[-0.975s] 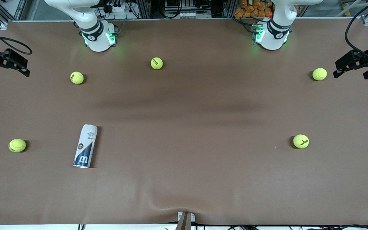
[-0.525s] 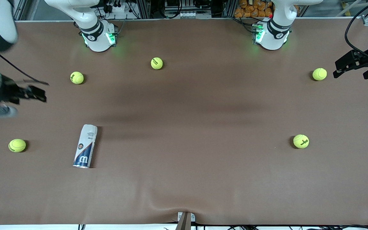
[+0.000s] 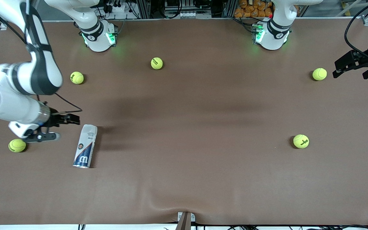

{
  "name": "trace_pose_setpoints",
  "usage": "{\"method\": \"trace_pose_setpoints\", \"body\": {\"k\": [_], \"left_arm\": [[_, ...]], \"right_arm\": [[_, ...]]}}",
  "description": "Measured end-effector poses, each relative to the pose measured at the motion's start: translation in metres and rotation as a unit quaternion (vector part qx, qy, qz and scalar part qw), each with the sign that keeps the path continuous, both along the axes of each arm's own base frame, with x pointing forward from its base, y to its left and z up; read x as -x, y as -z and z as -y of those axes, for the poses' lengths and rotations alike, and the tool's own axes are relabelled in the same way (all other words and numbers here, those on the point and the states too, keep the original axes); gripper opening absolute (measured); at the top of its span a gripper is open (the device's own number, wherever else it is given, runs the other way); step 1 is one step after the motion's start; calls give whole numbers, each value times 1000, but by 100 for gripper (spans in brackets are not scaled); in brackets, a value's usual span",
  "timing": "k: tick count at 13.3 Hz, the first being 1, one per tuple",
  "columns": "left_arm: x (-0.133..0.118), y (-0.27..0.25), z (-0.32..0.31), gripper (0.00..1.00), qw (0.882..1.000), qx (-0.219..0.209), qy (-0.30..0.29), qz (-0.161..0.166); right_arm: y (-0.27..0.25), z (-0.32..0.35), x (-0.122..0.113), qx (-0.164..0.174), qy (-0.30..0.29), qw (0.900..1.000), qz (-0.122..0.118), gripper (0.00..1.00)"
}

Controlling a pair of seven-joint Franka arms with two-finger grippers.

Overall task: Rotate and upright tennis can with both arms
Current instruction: 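Reach the right gripper down to the lying white-blue tennis can, then close the right gripper around the middle of the can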

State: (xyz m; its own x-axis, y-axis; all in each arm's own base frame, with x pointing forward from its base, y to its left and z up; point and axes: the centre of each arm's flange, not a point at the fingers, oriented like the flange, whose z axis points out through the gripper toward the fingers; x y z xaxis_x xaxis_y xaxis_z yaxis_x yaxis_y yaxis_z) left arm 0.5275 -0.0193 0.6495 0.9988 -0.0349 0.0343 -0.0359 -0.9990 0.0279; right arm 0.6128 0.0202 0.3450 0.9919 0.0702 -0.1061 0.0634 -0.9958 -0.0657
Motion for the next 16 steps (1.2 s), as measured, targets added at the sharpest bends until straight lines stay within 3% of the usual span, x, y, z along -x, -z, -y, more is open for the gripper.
{"method": "trace_pose_setpoints", "body": {"k": [10,16], "left_arm": [[-1,3,0,100,1000,0,0,-4],[-1,3,0,100,1000,0,0,-4]], "right_arm": [[69,-7,-7,5,23,1000,-11,100],[114,-2,-17,12,43,999,12,100]]}}
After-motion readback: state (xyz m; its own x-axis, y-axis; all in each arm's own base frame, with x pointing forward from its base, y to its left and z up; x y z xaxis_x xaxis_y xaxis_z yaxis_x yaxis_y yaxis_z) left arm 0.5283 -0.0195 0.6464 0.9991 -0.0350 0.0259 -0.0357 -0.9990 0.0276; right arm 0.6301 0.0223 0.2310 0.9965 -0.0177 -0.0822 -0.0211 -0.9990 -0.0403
